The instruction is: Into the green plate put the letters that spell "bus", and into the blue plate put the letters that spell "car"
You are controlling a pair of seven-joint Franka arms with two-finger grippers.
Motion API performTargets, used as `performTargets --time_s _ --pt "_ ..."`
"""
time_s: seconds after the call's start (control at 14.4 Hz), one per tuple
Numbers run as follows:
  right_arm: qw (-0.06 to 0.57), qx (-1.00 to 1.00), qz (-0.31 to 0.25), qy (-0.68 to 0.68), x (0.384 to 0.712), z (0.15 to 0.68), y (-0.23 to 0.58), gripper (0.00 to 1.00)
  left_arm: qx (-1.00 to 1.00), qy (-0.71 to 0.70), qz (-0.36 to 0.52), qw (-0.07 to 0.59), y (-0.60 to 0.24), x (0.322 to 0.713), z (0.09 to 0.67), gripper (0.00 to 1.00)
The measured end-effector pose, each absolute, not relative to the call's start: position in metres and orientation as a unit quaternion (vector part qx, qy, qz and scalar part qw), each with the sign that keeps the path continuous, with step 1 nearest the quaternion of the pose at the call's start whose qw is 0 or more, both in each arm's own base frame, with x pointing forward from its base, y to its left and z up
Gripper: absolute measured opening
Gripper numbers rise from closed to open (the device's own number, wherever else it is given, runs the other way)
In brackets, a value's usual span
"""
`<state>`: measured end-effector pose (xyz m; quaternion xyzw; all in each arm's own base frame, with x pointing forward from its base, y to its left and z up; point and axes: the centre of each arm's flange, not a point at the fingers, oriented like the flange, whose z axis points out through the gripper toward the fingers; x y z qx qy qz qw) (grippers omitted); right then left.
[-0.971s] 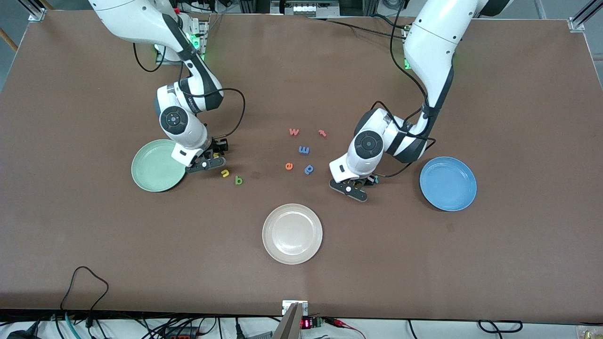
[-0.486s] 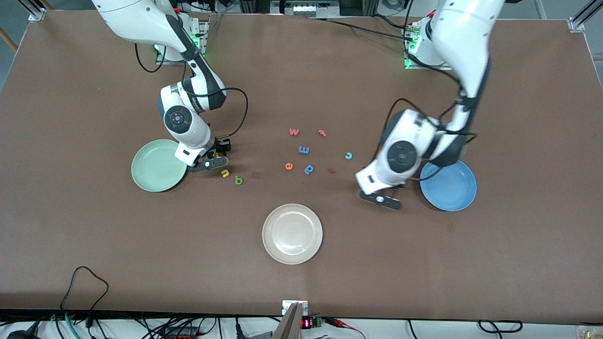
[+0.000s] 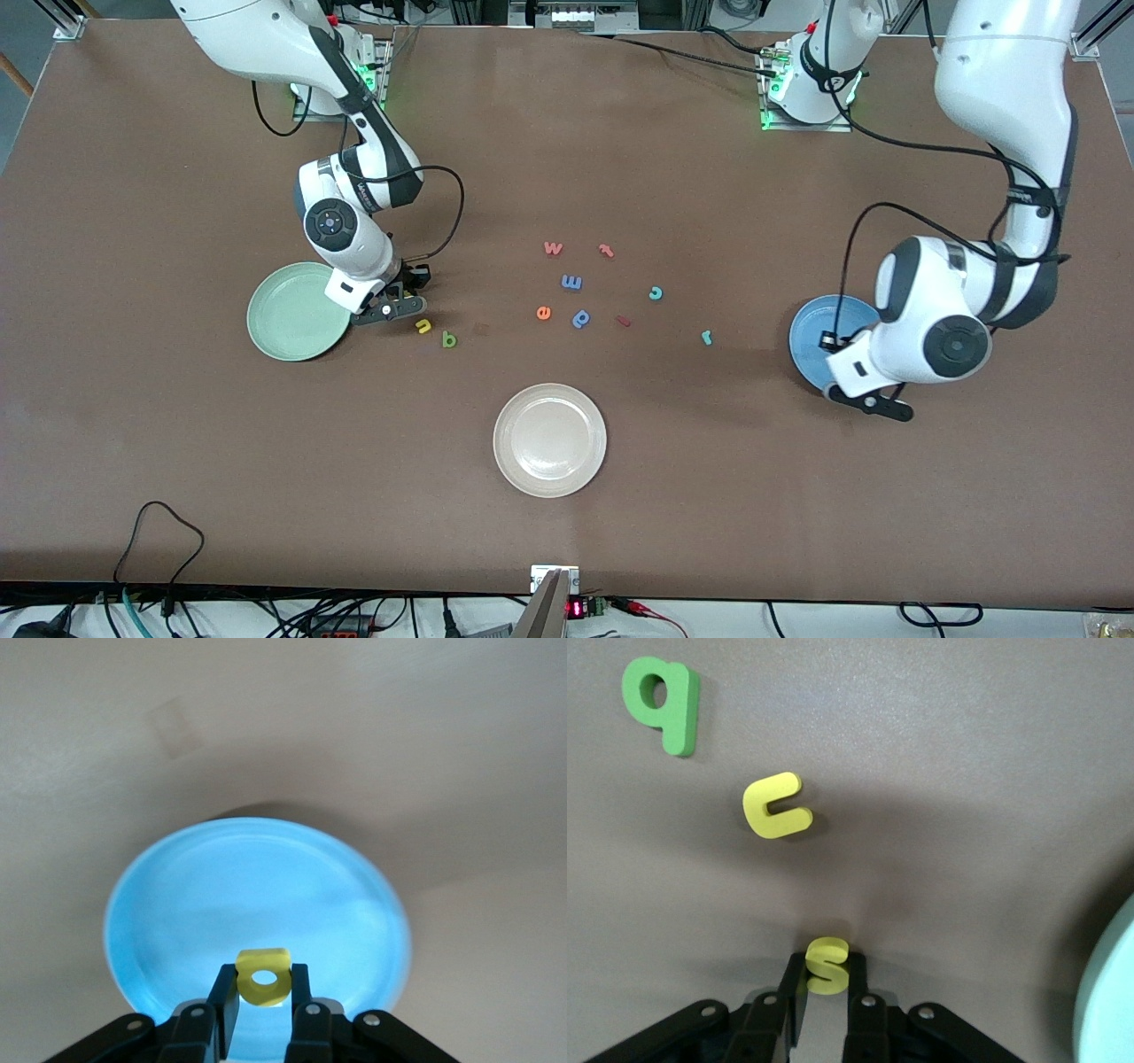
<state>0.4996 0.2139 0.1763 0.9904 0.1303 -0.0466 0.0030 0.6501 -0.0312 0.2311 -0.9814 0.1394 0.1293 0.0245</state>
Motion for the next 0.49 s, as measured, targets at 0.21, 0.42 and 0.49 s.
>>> performTargets --time_s 0.21,0.42,0.49 --pt "0.003 0.990 -0.046 0.130 0.500 0.177 0.214 0.22 -0.981 0.147 0.121 0.021 -0.031 0.636 0.188 0.29" --pt "0.001 0.993 -0.036 0.115 0.514 0.196 0.200 0.22 -0.981 0.154 0.119 0.019 -0.040 0.632 0.186 0.48" --pt "0.000 0.994 -0.035 0.107 0.522 0.212 0.187 0.22 -0.981 0.156 0.116 0.019 -0.043 0.633 0.193 0.57"
